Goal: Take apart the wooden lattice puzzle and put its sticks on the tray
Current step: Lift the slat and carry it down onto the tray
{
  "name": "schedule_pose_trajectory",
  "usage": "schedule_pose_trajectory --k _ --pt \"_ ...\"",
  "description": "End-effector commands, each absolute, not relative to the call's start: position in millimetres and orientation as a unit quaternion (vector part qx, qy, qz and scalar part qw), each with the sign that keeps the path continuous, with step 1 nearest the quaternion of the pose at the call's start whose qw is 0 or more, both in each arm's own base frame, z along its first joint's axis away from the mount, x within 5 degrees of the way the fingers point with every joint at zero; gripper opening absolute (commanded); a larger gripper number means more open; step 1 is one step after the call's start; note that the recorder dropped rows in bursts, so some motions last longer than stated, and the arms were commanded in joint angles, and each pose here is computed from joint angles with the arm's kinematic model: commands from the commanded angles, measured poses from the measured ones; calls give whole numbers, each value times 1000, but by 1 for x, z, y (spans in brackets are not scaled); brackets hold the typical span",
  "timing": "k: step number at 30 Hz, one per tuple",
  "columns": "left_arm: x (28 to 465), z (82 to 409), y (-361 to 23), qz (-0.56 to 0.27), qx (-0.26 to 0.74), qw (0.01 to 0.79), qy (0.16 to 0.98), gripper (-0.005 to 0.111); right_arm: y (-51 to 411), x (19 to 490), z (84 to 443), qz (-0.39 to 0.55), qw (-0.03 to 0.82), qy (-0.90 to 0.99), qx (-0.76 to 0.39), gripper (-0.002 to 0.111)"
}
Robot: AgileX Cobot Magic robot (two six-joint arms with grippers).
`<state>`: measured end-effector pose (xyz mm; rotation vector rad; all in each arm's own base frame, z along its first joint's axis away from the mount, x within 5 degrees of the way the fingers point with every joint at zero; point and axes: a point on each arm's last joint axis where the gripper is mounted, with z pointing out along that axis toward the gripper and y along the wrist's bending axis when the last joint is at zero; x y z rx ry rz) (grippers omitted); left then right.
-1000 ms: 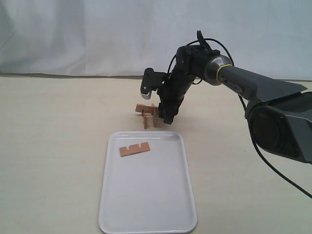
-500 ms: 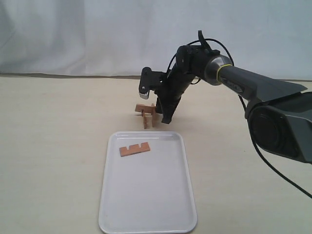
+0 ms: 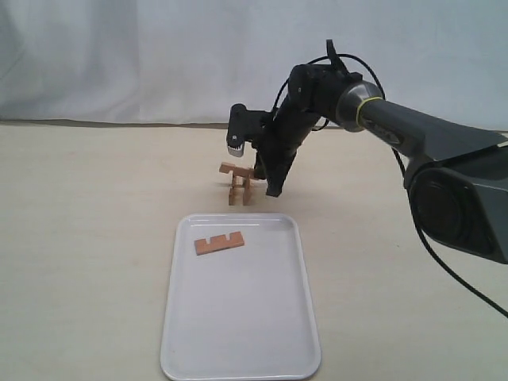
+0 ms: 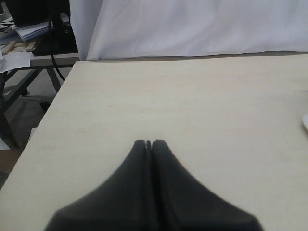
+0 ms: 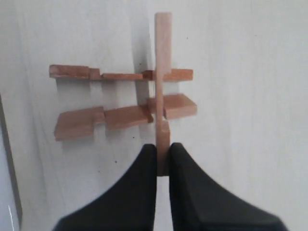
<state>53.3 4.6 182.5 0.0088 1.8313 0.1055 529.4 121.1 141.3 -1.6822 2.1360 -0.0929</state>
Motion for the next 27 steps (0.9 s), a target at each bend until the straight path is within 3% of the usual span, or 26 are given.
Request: schedule_pose_trajectory --k 1,7,17,21,27 --pt "54 183 4 45 4 614 788 0 119 527 169 -40 226 770 -595 4" --pt "54 183 4 45 4 614 788 0 118 518 193 -21 217 800 -558 4" --pt "54 183 4 45 4 614 788 0 114 494 200 34 144 880 -451 5" --pt "54 183 4 45 4 614 788 0 119 472 194 17 112 886 -451 5" --pt "54 183 4 45 4 614 788 0 140 425 205 -10 132 868 -479 5"
